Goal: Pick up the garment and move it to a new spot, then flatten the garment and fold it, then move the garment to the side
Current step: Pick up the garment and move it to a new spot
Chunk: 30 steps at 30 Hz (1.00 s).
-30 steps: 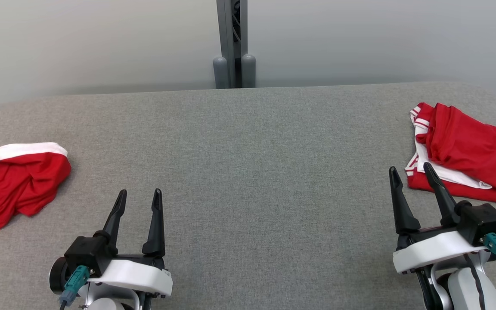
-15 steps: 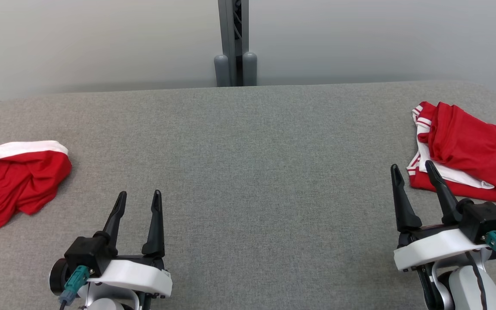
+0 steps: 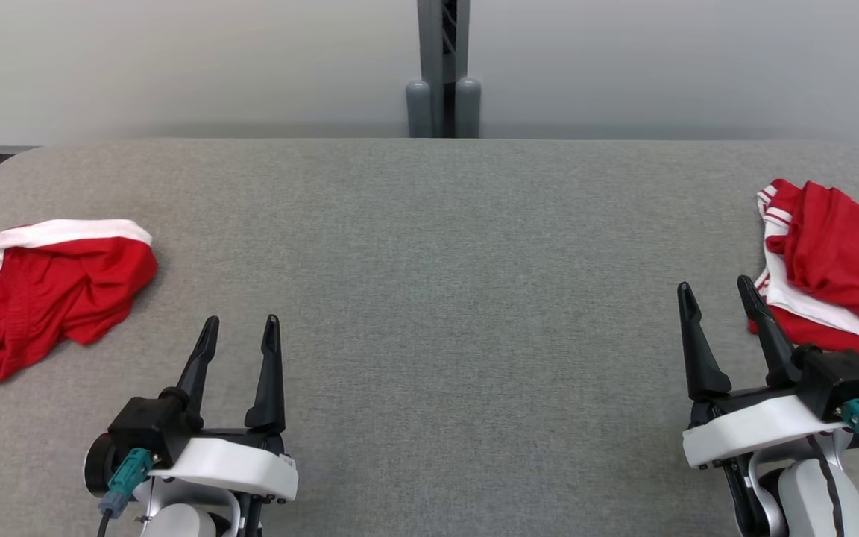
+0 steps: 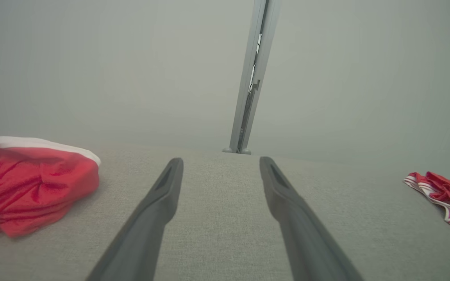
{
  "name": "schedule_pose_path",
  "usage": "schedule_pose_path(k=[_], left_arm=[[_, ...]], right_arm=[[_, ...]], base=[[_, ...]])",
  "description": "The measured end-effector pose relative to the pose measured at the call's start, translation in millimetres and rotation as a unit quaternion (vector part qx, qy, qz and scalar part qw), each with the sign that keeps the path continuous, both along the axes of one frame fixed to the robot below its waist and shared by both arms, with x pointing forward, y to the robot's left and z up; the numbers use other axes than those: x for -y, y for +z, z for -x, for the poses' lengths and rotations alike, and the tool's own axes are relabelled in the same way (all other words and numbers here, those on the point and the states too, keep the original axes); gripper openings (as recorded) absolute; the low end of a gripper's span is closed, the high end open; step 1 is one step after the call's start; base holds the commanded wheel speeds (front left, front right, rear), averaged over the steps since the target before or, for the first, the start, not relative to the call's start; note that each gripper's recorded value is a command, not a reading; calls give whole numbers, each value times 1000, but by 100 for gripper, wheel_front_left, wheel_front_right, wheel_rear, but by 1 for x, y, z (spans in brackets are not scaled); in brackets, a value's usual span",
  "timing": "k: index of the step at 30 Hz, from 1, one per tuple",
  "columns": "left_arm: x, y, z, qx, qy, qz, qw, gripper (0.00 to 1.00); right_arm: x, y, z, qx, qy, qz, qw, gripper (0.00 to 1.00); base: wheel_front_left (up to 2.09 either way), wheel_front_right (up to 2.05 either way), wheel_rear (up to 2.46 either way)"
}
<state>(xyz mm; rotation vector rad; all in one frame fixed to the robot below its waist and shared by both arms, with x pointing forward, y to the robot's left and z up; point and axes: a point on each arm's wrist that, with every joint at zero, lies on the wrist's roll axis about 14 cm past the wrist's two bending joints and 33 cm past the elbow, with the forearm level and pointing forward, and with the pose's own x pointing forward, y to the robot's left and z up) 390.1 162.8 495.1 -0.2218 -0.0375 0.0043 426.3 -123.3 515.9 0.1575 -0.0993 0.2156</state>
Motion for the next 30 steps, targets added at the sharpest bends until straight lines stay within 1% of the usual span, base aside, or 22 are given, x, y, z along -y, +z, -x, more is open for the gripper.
schedule_pose_path(k=[9, 10, 11, 14, 17, 21, 24, 30], left_arm=[[-54, 0, 26, -4, 79, -13, 997, 100], [-69, 1, 39, -3, 101, -14, 995, 100], [-113, 1, 95, -5, 185, -21, 983, 100], [-129, 1, 117, -6, 216, -25, 976, 100], [-149, 7, 137, 3, 255, -26, 966, 100], [-160, 4, 153, -2, 284, -25, 959, 100], [-165, 2, 161, -5, 298, -17, 954, 100], [-165, 0, 165, -9, 303, -14, 953, 100]], right_arm=[[-64, -14, -4, -18, 88, 4, 996, 100], [-87, -12, -4, -15, 119, 3, 993, 100], [-156, -7, 14, -16, 216, -16, 976, 100], [-178, -5, 21, -14, 246, -16, 969, 100], [-203, -1, 29, -12, 282, -17, 959, 100], [-226, 3, 35, -7, 314, -18, 949, 100], [-230, -1, 37, -13, 322, -16, 947, 100], [-235, 1, 37, -12, 328, -17, 944, 100]], base=[[0, 0, 0], [0, 0, 0], [0, 0, 0], [0, 0, 0], [0, 0, 0], [0, 0, 0], [0, 0, 0], [0, 0, 0]])
